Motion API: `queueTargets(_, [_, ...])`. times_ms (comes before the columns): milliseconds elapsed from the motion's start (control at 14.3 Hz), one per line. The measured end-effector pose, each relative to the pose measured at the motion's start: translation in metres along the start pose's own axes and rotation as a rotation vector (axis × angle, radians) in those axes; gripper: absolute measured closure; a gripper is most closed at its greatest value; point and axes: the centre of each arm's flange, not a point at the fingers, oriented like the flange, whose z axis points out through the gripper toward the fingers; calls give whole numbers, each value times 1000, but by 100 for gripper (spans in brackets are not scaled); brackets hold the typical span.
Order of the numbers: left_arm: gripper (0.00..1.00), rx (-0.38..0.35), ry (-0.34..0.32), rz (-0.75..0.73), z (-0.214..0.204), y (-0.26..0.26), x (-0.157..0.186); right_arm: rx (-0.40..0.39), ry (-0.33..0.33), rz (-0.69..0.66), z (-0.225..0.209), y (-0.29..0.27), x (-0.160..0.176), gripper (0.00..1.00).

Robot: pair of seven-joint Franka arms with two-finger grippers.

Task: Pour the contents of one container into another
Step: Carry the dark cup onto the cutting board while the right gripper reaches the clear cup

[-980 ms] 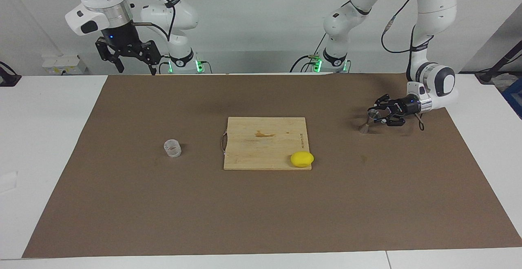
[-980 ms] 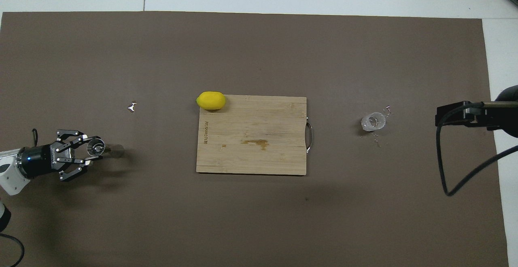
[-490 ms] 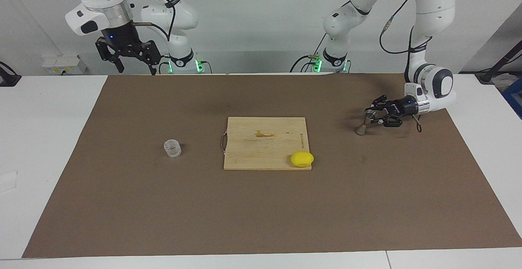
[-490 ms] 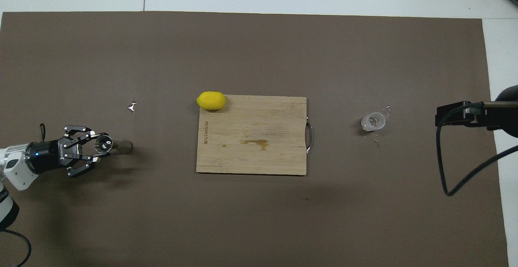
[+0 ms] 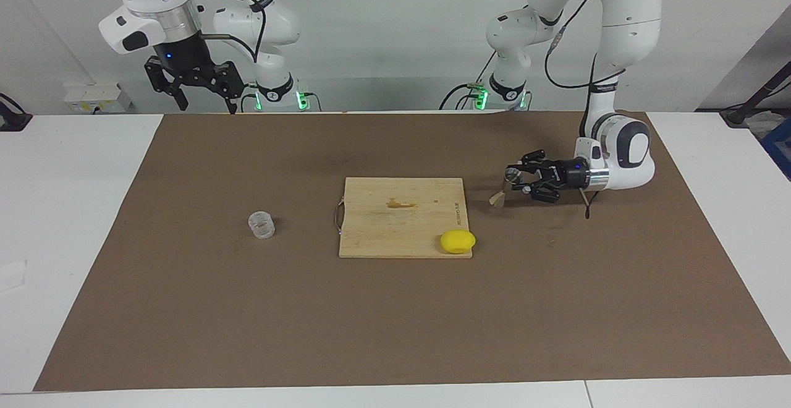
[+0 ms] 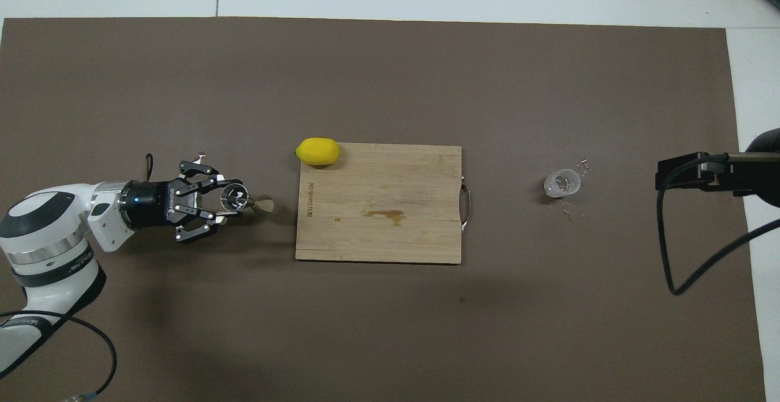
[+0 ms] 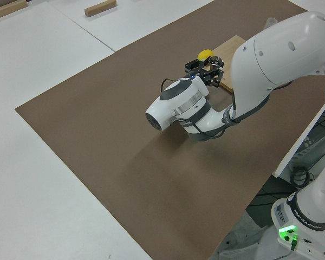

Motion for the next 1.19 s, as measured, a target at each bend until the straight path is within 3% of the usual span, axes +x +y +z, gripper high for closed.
queueTargets(210, [49, -33, 29, -8, 77, -4, 1, 0, -4, 7, 1, 4, 0, 0])
queueTargets(350, [49, -43, 7, -24, 115, -2, 2, 7, -6, 56, 1, 7, 1, 3])
queueTargets(490, [49, -14, -26, -22, 143, 0, 8, 42, -19, 178, 3, 13, 2, 3])
queueTargets(910, [49, 123, -24, -82, 252, 25, -3, 126, -105, 601, 34, 40, 17, 3])
queueTargets(1190, [49, 188, -106, 18, 260, 30, -18, 216, -234, 885, 77, 69, 37, 3])
